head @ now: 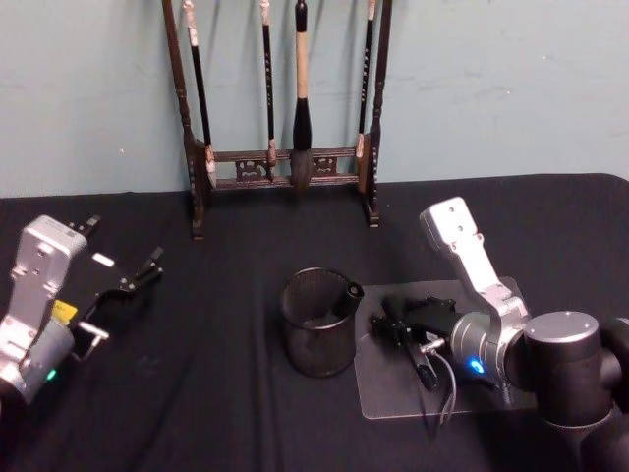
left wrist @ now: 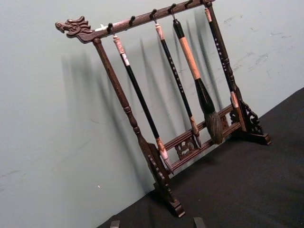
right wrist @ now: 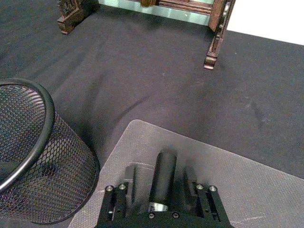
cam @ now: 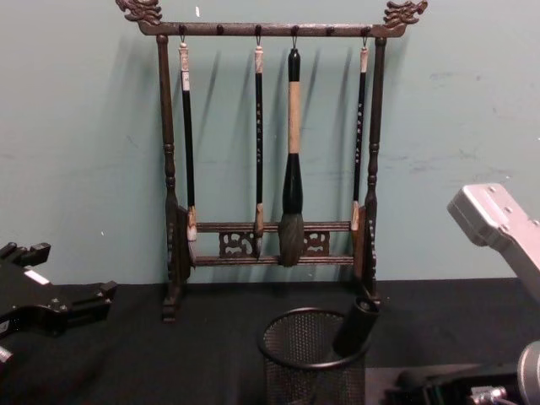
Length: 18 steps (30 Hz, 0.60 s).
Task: Pick up the water-based marker from the table and place it into the pen holder.
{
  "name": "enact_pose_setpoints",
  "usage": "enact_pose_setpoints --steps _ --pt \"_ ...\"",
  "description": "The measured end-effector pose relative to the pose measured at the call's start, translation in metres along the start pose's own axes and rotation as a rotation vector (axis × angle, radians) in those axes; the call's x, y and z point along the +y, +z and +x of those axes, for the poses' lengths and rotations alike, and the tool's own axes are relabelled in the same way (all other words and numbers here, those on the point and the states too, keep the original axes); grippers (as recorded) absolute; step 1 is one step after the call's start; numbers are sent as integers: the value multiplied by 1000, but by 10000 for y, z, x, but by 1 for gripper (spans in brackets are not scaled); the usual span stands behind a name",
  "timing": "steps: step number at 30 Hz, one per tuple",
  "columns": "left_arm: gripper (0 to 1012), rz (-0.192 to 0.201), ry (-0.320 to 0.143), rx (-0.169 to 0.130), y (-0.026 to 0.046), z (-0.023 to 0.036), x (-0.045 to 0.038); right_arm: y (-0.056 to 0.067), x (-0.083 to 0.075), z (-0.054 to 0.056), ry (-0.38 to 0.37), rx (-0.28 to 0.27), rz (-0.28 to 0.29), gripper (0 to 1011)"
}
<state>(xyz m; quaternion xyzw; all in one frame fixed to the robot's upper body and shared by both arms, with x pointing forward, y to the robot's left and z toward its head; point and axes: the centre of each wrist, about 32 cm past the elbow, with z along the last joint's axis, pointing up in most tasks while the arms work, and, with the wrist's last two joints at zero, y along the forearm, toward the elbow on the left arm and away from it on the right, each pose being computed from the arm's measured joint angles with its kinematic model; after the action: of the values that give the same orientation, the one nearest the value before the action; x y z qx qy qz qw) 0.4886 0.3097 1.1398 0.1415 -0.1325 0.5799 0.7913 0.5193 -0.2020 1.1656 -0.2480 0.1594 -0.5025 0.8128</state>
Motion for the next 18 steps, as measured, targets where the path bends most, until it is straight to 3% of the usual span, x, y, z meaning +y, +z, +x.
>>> enact_pose_setpoints --steps 1,5,11,18 --pt "1001 0 0 0 0 0 0 0 0 0 0 0 0 602" --pt "1001 0 0 0 0 0 0 0 0 -1 1 1 0 507" --pt "1001 0 0 0 0 0 0 0 0 -1 1 1 0 273" --pt "1002 0 0 0 0 0 0 0 0 -1 1 1 0 235"
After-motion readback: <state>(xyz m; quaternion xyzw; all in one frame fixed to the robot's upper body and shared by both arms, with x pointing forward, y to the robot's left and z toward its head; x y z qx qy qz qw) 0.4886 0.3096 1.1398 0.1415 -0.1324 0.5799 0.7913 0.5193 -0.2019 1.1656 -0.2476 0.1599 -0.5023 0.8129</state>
